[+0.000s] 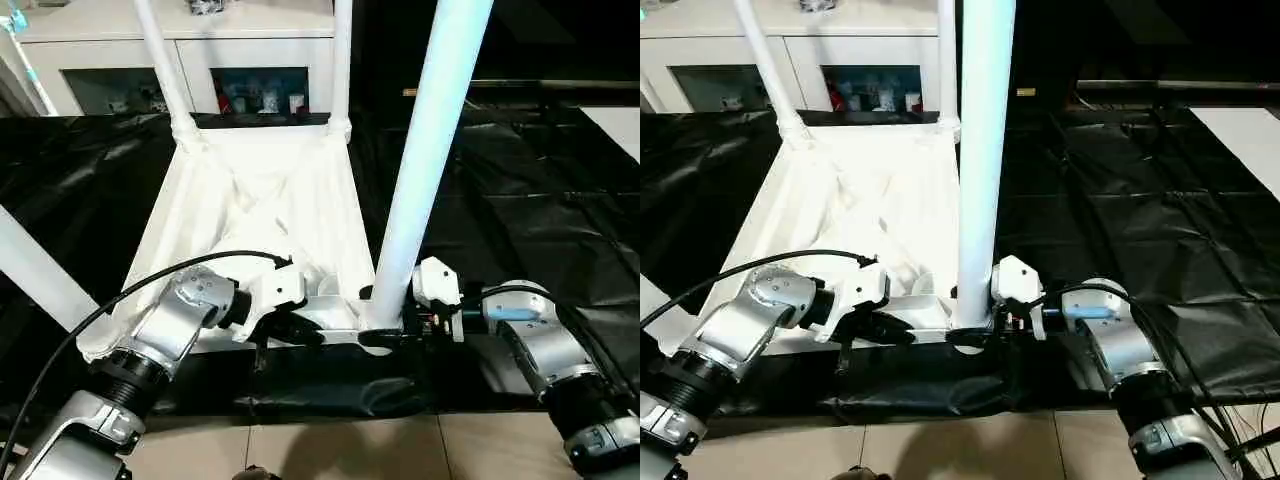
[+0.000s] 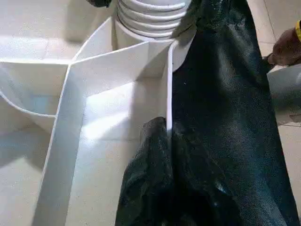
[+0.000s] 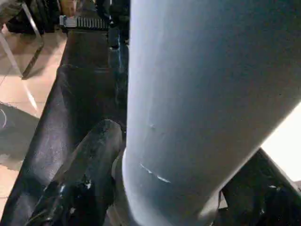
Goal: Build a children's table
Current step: Rotate leg to tighten
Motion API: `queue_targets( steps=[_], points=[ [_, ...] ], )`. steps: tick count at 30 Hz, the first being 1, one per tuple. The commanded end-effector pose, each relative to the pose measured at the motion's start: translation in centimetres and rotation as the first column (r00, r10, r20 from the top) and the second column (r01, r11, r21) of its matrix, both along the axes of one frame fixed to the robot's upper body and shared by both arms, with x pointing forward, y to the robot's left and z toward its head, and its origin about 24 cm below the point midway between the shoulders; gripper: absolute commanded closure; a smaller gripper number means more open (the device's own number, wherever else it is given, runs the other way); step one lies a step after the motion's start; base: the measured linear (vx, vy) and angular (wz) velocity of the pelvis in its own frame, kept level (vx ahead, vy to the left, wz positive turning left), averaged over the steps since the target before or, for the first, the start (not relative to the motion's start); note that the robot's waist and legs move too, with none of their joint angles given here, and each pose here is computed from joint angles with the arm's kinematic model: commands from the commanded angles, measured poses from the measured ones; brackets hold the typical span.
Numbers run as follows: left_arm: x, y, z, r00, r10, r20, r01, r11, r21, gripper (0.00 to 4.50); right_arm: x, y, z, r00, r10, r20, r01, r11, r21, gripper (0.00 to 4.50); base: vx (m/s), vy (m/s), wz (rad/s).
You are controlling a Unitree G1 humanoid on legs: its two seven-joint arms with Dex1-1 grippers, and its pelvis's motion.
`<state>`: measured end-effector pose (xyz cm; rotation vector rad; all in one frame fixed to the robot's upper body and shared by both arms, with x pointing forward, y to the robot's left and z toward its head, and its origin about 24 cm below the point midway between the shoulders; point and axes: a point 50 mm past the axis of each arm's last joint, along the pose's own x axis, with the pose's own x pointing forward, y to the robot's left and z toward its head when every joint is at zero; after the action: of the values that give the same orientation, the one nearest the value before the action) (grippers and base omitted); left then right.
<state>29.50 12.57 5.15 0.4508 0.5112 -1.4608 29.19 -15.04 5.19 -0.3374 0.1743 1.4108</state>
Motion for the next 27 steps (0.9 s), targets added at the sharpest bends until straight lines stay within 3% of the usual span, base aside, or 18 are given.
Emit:
queue_targets(
  steps=[1,14,15,17,18,19,20,23,26,27],
  points=[
    [-0.5,-0.3,-0.9,0.999,-0.026,-0.039,0.028,0.999,0.04,4.5,0.4,-0.2,0.5,1.0,-0.003,0.027,0.003,1.0,-0.001,1.79,0.0,0.0,0.0],
    [-0.3,-0.5,-0.8,0.999,-0.014,-0.036,0.016,0.999,0.036,4.5,0.5,-0.5,-0.3,0.999,-0.028,0.027,0.029,0.999,-0.038,1.88,0.0,0.0,0.0],
    [-0.2,-0.5,-0.8,0.999,-0.009,-0.035,0.01,0.999,0.035,4.5,0.6,-0.5,-0.4,0.998,-0.057,0.015,0.058,0.998,-0.03,1.88,0.0,0.0,0.0],
    [0.3,-0.7,-0.8,0.999,0.035,-0.015,-0.035,0.999,0.024,4.5,1.1,-0.2,-0.5,0.985,-0.174,-0.017,0.175,0.983,0.061,1.88,0.0,0.0,0.0],
    [0.8,-1.0,-0.7,0.997,0.078,0.001,-0.078,0.997,0.015,4.5,1.6,0.1,-0.5,0.96,-0.276,-0.046,0.28,0.95,0.14,1.88,0.0,0.0,0.0],
    [0.8,-1.0,-0.7,0.997,0.078,0.001,-0.078,0.997,0.015,4.5,1.6,0.1,-0.5,0.96,-0.276,-0.046,0.28,0.95,0.14,1.88,0.0,0.0,0.0],
    [1.6,-1.5,-0.7,0.989,0.148,0.025,-0.149,0.989,0.01,4.5,2.2,0.9,-0.8,0.893,-0.439,-0.1,0.45,0.86,0.239,1.88,0.0,0.0,0.0],
    [2.0,-1.7,-0.6,0.984,0.177,0.036,-0.177,0.984,0.008,4.5,2.4,1.2,-1.1,0.854,-0.506,-0.122,0.519,0.815,0.259,1.88,0.0,0.0,0.0],
    [3.0,-2.5,-0.7,0.965,0.255,0.067,-0.256,0.967,0.003,4.5,2.9,2.1,-2.3,0.708,-0.686,-0.166,0.704,0.67,0.235,1.88,0.0,0.0,0.0],
    [3.6,-2.9,-0.8,0.949,0.303,0.084,-0.304,0.953,0.0,4.5,3.2,2.7,-3.0,0.603,-0.776,-0.185,0.796,0.57,0.203,1.88,0.0,0.0,0.0]
  ],
)
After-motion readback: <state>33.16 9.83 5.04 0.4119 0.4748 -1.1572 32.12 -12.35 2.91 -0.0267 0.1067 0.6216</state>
